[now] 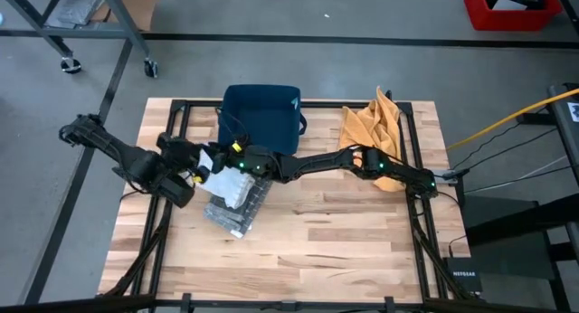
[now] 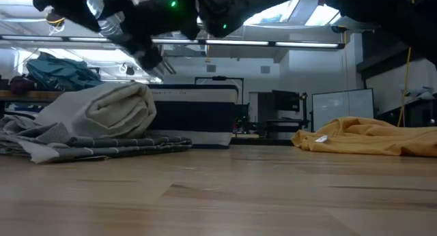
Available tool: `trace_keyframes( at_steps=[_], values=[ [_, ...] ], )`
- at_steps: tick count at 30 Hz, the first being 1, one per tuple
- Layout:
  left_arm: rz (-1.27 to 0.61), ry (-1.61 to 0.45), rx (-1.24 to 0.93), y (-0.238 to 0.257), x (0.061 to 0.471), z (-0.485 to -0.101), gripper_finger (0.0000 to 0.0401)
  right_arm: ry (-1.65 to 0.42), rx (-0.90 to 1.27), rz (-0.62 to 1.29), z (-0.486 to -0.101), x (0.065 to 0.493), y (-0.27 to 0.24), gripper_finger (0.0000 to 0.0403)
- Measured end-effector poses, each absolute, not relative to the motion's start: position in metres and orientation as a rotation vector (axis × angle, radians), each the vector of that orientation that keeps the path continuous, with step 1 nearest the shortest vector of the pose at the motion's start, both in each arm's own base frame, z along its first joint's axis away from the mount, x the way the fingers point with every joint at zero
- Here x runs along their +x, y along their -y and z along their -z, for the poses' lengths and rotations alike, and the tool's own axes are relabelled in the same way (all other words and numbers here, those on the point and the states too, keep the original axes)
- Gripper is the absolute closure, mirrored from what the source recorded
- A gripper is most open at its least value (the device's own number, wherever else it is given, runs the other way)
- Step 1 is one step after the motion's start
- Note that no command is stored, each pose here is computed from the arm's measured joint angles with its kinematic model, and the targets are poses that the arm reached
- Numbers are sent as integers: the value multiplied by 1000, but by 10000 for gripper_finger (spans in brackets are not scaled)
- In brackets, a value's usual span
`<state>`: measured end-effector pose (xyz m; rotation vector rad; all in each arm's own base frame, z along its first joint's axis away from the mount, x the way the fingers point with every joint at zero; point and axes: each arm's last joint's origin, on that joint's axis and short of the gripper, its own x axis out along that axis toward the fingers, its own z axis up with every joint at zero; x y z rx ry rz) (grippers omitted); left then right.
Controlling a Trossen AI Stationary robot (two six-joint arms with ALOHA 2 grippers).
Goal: Fold towel
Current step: Stack the folded white patterned towel on top of the folded gray patterned towel
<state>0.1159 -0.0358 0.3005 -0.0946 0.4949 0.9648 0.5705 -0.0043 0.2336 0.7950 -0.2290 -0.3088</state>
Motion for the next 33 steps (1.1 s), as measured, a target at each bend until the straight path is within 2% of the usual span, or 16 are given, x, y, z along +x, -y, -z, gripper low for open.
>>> trace_keyframes(
  at_steps=[5, 8, 14, 19, 24, 28, 33],
  values=[
    [-963, -402, -151, 21, 90, -316, 397, 151, 657, 126, -258, 565, 2, 226],
    [-905, -482, -208, 15, 77, -317, 397, 40, 618, 92, -259, 563, 0, 226],
    [-824, -642, -330, 14, 69, -303, 397, -277, 595, 332, -227, 554, 3, 226],
    [-788, -727, -425, 24, 81, -271, 397, -430, 554, 461, -211, 546, -4, 226],
    [-732, -692, -489, 36, 101, -240, 397, -533, 491, 532, -208, 536, -5, 226],
    [-704, -652, -536, 43, 113, -225, 397, -648, 435, 623, -205, 524, -4, 226],
    [-674, -657, -568, 50, 124, -211, 397, -688, 388, 692, -209, 515, -4, 226]
  ],
)
